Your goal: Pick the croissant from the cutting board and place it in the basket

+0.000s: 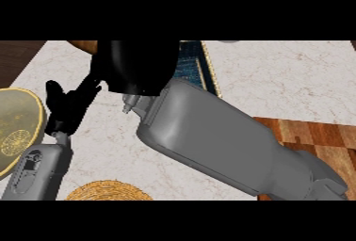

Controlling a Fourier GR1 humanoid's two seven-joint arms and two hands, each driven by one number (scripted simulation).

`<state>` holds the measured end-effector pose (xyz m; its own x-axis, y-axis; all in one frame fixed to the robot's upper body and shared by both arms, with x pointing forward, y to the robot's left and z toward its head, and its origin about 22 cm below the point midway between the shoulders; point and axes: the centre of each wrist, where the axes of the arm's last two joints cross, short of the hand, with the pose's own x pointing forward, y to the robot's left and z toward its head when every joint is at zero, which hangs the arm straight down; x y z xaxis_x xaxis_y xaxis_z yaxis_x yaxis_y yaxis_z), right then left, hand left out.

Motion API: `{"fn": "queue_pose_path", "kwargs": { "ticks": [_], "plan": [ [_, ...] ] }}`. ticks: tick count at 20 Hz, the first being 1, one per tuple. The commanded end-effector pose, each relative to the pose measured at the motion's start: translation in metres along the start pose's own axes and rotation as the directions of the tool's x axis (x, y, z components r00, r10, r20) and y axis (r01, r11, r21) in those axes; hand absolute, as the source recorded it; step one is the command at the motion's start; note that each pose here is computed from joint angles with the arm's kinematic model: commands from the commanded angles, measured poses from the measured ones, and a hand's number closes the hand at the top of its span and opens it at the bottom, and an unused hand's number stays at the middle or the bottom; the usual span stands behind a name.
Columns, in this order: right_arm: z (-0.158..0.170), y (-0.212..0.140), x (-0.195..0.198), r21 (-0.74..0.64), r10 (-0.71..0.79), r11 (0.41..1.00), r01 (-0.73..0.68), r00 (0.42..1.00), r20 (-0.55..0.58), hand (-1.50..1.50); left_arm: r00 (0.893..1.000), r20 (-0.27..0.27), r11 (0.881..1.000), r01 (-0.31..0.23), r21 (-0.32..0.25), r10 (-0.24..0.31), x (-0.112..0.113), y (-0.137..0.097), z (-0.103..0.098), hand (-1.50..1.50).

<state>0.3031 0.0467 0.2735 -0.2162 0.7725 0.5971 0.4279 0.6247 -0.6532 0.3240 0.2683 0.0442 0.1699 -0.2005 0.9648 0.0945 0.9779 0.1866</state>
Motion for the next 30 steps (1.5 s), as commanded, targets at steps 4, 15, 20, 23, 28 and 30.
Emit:
{"fn": "queue_pose_path", "kwargs": {
  "ticks": [4, 15, 20, 23, 28, 30],
  "plan": [
    [-0.036, -0.008, 0.043, -0.118, 0.077, 0.987, -0.108, 0.967, -0.244, 1.50, 1.000, -0.003, 1.000, -0.009, 0.022, 0.009, -0.003, -0.003, -0.003, 0.00],
    [-0.064, 0.004, 0.046, -0.166, 0.116, 0.968, -0.188, 0.923, -0.366, 1.50, 1.000, 0.004, 0.998, -0.008, 0.064, 0.008, -0.008, 0.017, 0.005, 0.00],
    [-0.077, 0.020, 0.023, -0.141, 0.151, 0.966, -0.218, 0.915, -0.374, 1.50, 1.000, 0.018, 0.997, -0.018, 0.071, 0.017, -0.003, 0.009, 0.010, 0.00],
    [-0.074, 0.020, 0.021, -0.145, 0.085, 0.978, -0.149, 0.923, -0.376, 1.50, 1.000, -0.009, 0.996, -0.022, 0.082, 0.023, -0.022, 0.014, 0.014, 0.00],
    [-0.074, 0.041, -0.014, -0.155, 0.074, 0.978, -0.141, 0.923, -0.377, 1.50, 1.000, 0.002, 0.995, -0.010, 0.098, 0.010, -0.009, 0.028, 0.015, 0.00],
    [-0.086, 0.043, -0.024, -0.247, 0.082, 0.946, -0.211, 0.891, -0.446, 1.50, 1.000, -0.014, 0.992, -0.011, 0.123, 0.012, -0.020, 0.036, 0.021, 0.00]
  ]
}}
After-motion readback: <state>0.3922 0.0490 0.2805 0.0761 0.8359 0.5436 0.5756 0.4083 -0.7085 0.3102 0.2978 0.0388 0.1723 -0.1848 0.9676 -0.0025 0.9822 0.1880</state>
